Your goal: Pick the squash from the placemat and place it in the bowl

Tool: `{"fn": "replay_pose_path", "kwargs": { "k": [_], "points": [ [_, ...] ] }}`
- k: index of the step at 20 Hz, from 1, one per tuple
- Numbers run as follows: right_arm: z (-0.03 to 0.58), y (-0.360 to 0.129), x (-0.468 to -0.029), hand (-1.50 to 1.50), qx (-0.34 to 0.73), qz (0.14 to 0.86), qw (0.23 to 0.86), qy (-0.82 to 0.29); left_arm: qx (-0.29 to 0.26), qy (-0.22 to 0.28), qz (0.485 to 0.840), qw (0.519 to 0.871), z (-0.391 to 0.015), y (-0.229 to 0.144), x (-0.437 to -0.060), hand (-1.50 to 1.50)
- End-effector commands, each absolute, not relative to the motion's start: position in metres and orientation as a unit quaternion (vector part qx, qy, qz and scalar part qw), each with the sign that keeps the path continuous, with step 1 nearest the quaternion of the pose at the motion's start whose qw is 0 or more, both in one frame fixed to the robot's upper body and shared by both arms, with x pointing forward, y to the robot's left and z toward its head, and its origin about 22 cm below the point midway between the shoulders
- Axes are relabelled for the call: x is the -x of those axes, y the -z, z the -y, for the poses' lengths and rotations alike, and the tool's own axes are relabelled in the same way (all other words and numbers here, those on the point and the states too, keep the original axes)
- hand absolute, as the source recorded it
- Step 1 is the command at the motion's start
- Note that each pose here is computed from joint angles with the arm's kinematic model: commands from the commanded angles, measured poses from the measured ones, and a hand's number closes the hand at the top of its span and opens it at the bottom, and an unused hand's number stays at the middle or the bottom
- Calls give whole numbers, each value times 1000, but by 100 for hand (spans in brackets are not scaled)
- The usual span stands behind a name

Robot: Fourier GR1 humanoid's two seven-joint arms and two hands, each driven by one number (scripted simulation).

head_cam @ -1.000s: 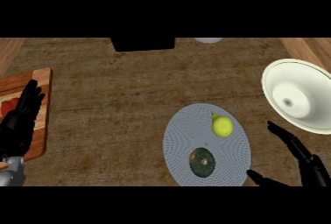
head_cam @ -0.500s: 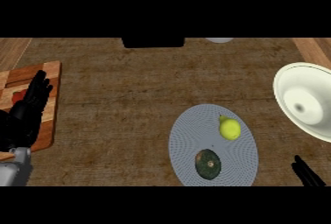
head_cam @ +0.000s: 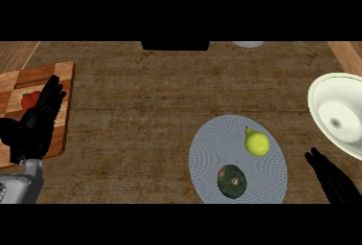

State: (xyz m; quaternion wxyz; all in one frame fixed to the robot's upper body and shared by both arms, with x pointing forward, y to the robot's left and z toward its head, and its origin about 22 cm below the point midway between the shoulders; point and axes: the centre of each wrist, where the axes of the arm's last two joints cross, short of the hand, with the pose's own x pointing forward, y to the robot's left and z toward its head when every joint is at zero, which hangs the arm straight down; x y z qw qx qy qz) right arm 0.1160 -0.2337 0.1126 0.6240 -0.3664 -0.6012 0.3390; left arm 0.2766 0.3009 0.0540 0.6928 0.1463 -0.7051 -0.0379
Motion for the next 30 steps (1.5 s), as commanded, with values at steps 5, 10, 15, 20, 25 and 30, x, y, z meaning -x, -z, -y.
{"fn": "replay_pose_path", "kwargs": {
  "k": [5,10,15,20,25,30],
  "points": [
    [205,-141,-155,-150,351,496,661,-440,-138,46,704,695,-301,-71,-288,0],
    [187,-130,-192,-150,296,460,686,-481,-142,42,711,688,-316,-62,-284,0],
    [184,-119,-198,-150,291,385,700,-525,-146,43,704,694,-305,-51,-268,0],
    [159,-103,-213,-150,287,360,699,-548,-146,32,708,690,-312,-53,-274,0],
    [155,-104,-214,-150,341,400,654,-543,-143,28,706,693,-317,-58,-288,0],
    [140,-80,-211,-150,365,403,643,-539,-151,38,704,692,-300,-41,-275,0]
  ]
}}
